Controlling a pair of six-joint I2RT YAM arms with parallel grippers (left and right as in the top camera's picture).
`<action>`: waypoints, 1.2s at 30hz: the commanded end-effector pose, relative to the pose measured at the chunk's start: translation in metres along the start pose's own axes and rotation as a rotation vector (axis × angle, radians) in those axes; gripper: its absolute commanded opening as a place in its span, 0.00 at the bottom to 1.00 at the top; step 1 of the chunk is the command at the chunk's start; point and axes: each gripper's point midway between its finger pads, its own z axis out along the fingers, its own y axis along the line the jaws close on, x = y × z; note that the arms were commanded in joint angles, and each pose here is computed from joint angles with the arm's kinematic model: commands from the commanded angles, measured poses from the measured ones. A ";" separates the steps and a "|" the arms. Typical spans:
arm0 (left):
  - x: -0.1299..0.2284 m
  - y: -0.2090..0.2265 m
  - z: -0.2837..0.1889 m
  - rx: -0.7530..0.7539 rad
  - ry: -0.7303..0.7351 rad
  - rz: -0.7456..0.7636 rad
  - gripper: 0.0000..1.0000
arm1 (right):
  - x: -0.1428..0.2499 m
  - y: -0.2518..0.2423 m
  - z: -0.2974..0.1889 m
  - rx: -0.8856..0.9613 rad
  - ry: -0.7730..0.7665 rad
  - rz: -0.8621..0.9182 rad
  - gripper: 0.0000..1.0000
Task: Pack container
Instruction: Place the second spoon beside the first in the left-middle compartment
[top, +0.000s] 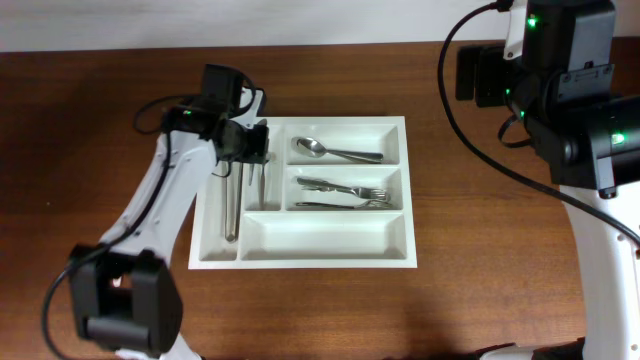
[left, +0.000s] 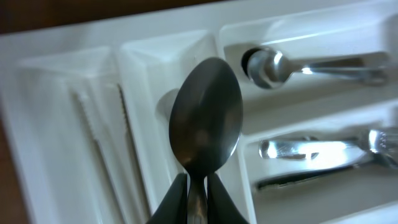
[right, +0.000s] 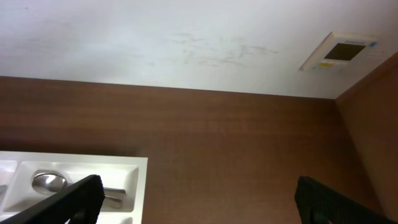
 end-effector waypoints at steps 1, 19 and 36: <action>0.003 -0.004 0.028 0.007 0.033 -0.034 0.02 | -0.003 -0.005 -0.001 0.018 -0.009 0.018 0.99; -0.034 0.010 -0.033 -0.028 -0.043 -0.028 0.35 | -0.003 -0.005 -0.001 0.018 -0.009 0.018 0.99; 0.043 0.143 -0.148 -0.416 0.225 0.013 0.80 | -0.003 -0.005 -0.001 0.018 -0.008 0.018 0.99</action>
